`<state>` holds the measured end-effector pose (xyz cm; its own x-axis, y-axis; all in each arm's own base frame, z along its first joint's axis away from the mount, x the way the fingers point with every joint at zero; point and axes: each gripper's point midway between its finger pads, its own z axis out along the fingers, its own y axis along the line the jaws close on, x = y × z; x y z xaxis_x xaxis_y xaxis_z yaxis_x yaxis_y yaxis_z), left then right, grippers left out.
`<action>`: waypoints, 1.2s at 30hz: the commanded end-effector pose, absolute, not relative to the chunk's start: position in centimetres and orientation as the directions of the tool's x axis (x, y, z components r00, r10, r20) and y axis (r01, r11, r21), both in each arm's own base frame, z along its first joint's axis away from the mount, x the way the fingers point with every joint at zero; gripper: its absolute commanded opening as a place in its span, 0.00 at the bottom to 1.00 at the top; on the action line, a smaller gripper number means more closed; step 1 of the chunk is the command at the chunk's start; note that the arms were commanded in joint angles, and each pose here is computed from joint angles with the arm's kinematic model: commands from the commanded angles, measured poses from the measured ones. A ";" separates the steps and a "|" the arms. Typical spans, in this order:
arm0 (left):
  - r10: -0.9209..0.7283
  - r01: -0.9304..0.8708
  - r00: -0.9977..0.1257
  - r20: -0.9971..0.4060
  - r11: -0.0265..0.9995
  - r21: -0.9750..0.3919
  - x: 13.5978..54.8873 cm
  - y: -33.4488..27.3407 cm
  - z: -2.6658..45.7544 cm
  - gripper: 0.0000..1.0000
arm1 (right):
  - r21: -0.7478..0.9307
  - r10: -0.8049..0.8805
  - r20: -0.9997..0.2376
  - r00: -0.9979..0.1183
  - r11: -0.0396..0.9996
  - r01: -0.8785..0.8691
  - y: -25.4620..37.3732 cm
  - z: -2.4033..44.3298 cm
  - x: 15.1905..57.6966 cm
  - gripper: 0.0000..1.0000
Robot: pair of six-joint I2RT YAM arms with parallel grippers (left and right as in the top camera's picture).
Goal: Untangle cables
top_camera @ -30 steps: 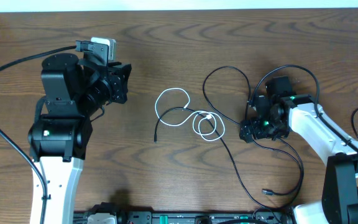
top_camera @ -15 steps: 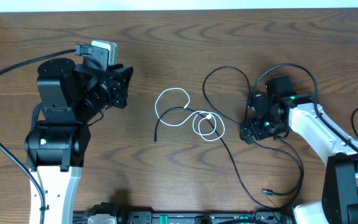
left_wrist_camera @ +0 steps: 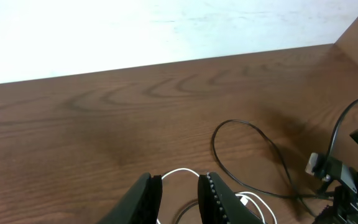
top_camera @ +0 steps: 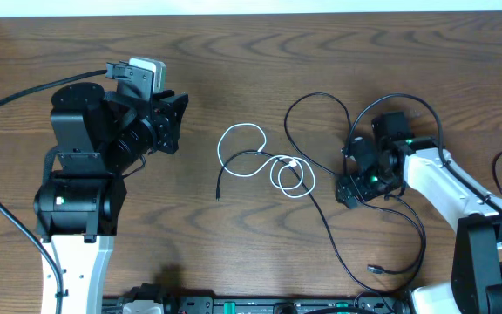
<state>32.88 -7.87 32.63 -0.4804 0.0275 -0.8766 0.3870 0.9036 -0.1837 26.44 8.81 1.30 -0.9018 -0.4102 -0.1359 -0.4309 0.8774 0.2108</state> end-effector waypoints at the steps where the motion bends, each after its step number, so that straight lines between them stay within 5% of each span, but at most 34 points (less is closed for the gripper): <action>1: 0.037 0.404 -0.465 -0.885 0.898 -0.175 32.5 -8.0 33.0 0.25 | 0.202 -0.432 -0.144 -0.890 0.868 -0.454 8.8 1.4 26.3 0.97; 18: 0.036 0.426 -0.443 -0.896 0.887 -0.175 31.6 -8.3 33.9 0.25 | 0.182 -0.387 -0.096 -0.917 0.899 -0.398 7.4 -0.6 24.7 0.86; 19: 0.036 0.427 -0.441 -0.897 0.888 -0.174 31.6 -8.3 34.0 0.25 | 0.182 -0.387 -0.096 -0.917 0.899 -0.398 7.4 -0.6 24.7 0.80; 21: 0.036 0.427 -0.439 -0.898 0.887 -0.173 31.5 -8.3 34.0 0.25 | 0.181 -0.387 -0.100 -0.917 0.899 -0.399 7.4 -0.6 24.8 0.56; 23: 0.036 0.427 -0.440 -0.897 0.887 -0.174 31.5 -8.3 34.0 0.25 | 0.181 -0.372 -0.101 -0.923 0.905 -0.385 7.4 -0.6 24.9 0.18; 24: 0.036 0.427 -0.440 -0.897 0.888 -0.174 31.5 -8.3 34.0 0.25 | 0.182 -0.364 -0.101 -0.926 0.908 -0.377 7.4 -0.6 25.0 0.13; 28: 0.036 0.427 -0.441 -0.897 0.887 -0.174 31.5 -8.3 34.0 0.25 | 0.182 -0.308 -0.117 -0.944 0.928 -0.325 7.5 -0.2 25.9 0.02; 36: 0.036 0.424 -0.458 -0.888 0.887 -0.182 31.3 -8.3 33.6 0.25 | 0.192 -0.164 -0.229 -0.959 0.959 -0.210 8.5 5.7 31.8 0.01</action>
<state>31.65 -8.20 33.51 -0.4629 0.0269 -0.8860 0.4089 0.8933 -0.1865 28.34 8.04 2.38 -0.9560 -0.2494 -0.1547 -0.2759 0.9434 0.1843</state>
